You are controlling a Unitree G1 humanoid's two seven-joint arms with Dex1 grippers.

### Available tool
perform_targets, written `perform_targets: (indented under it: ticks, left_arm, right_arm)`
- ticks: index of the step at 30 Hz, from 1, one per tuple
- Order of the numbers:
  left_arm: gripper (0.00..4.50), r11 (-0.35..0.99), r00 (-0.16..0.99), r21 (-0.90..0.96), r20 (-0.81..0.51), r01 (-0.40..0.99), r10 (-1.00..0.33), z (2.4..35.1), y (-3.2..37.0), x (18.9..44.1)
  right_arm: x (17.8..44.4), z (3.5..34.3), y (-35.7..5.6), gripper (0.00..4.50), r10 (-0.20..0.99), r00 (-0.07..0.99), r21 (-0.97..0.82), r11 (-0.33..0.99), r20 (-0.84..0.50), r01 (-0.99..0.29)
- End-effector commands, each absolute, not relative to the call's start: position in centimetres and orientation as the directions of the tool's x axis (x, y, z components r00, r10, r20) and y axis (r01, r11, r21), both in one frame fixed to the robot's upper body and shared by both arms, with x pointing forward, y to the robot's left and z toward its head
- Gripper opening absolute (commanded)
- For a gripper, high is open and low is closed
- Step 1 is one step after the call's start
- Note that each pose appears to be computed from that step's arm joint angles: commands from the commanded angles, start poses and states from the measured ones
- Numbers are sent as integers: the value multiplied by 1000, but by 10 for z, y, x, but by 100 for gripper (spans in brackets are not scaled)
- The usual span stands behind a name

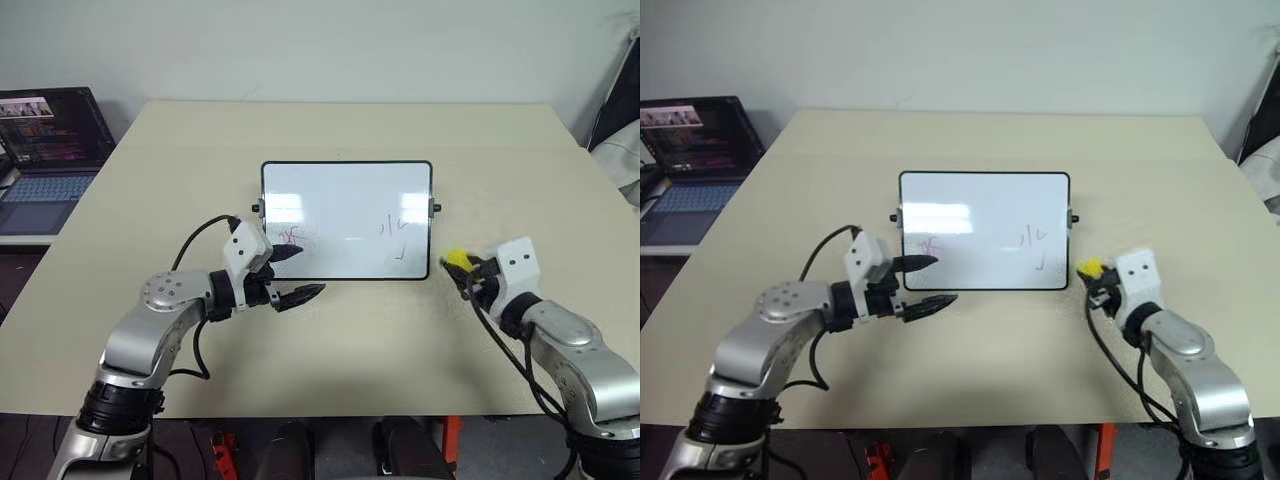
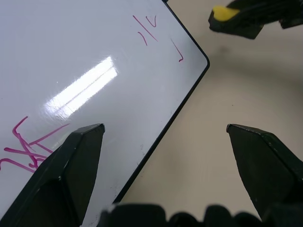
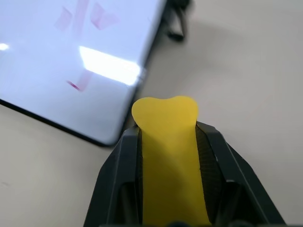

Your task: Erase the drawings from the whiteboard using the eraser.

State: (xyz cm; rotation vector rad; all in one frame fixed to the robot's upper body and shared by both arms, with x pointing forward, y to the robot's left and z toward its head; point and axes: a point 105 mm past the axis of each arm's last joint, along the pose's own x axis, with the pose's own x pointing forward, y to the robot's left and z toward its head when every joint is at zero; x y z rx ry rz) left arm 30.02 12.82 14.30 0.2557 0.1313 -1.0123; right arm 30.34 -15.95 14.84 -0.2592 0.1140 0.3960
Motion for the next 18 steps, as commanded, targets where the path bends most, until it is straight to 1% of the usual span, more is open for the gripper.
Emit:
perform_targets:
  ticks: [1,4,8,12,14,17,18]
  left_arm:
    - [450,508,540,196,-187,839,-820,155,121,302]
    - [450,516,549,205,-171,832,-818,158,118,308]
    - [450,507,541,210,-161,836,-826,158,115,312]
    - [450,475,505,202,-141,857,-852,161,108,309]
    - [450,460,485,189,-118,868,-867,164,105,305]
    - [450,460,481,180,-99,870,-871,167,102,303]
    - [450,459,480,179,-101,871,-871,167,101,302]
  right_arm:
    - [311,185,-131,117,436,899,-352,835,-46,-423]
    - [323,192,-117,117,464,885,-404,805,-31,-435]
    - [343,189,-96,117,507,859,-519,719,-63,-463]
    - [361,183,-92,117,486,871,-585,686,-74,-432]
    - [364,177,-94,117,472,876,-591,681,-97,-433]
    - [358,156,-96,117,485,850,-595,628,-203,-501]
    - [353,148,-94,117,508,824,-586,598,-249,-546]
